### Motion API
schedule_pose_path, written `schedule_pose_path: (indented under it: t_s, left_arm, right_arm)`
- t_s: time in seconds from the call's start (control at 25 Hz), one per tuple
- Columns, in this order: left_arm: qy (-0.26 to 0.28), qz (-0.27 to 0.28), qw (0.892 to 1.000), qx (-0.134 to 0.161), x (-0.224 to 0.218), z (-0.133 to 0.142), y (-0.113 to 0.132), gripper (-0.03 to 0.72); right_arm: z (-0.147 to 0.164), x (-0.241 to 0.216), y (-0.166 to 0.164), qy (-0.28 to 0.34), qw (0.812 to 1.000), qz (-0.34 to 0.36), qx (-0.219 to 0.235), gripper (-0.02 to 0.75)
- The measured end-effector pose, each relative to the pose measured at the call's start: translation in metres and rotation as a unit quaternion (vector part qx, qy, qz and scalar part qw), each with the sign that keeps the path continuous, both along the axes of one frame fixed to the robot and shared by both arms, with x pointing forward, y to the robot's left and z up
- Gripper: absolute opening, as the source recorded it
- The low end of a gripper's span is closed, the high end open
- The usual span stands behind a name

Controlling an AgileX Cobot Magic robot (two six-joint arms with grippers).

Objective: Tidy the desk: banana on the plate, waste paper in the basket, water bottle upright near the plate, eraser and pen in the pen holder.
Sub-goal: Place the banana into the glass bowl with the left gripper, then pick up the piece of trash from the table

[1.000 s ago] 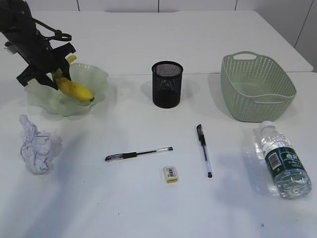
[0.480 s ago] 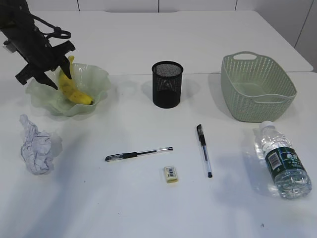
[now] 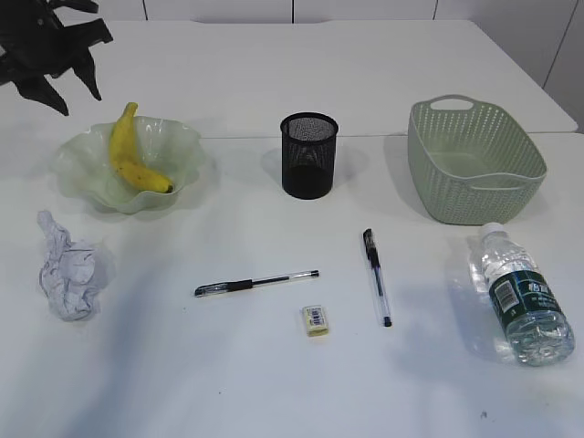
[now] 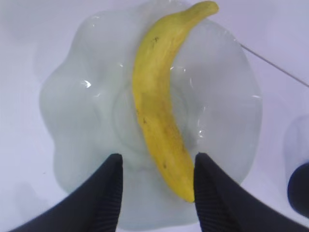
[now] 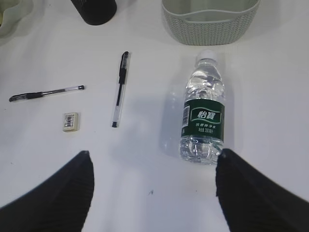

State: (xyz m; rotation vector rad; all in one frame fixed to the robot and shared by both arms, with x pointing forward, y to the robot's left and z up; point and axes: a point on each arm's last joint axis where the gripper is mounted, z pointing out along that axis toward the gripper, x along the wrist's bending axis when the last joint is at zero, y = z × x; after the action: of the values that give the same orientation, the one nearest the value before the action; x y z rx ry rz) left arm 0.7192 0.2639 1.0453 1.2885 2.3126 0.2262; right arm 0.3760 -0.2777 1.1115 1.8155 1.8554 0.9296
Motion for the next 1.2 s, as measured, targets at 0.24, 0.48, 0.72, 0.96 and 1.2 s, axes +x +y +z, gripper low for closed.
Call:
schedule_pose_path:
  t_s: [0.24,0.48,0.72,0.96,1.2]
  left_arm:
    - [0.001,-0.074,0.996,0.045,-0.025,0.041,0.002,0.335]
    - [0.024,-0.111,0.990,0.089,-0.048,0.062,0.007,0.335]
    - [0.034,-0.136,0.983,0.118,-0.084,0.069,0.000,0.333]
    - [0.023,-0.156,0.980,0.125,-0.137,0.054,-0.006,0.333]
    - [0.034,-0.161,0.978,0.125,-0.180,0.009,0.000,0.333]
  right_arm:
    - [-0.001,-0.002,0.001,0.011,1.000,0.003,0.008,0.585]
    - [-0.002,-0.003,0.006,0.018,1.000,0.022,0.007,0.585]
    - [-0.002,-0.005,0.011,0.018,0.999,0.042,0.005,0.585]
    - [-0.002,-0.005,0.011,0.022,0.999,0.043,0.005,0.585]
    - [-0.003,-0.005,0.011,0.024,0.999,0.044,0.005,0.585]
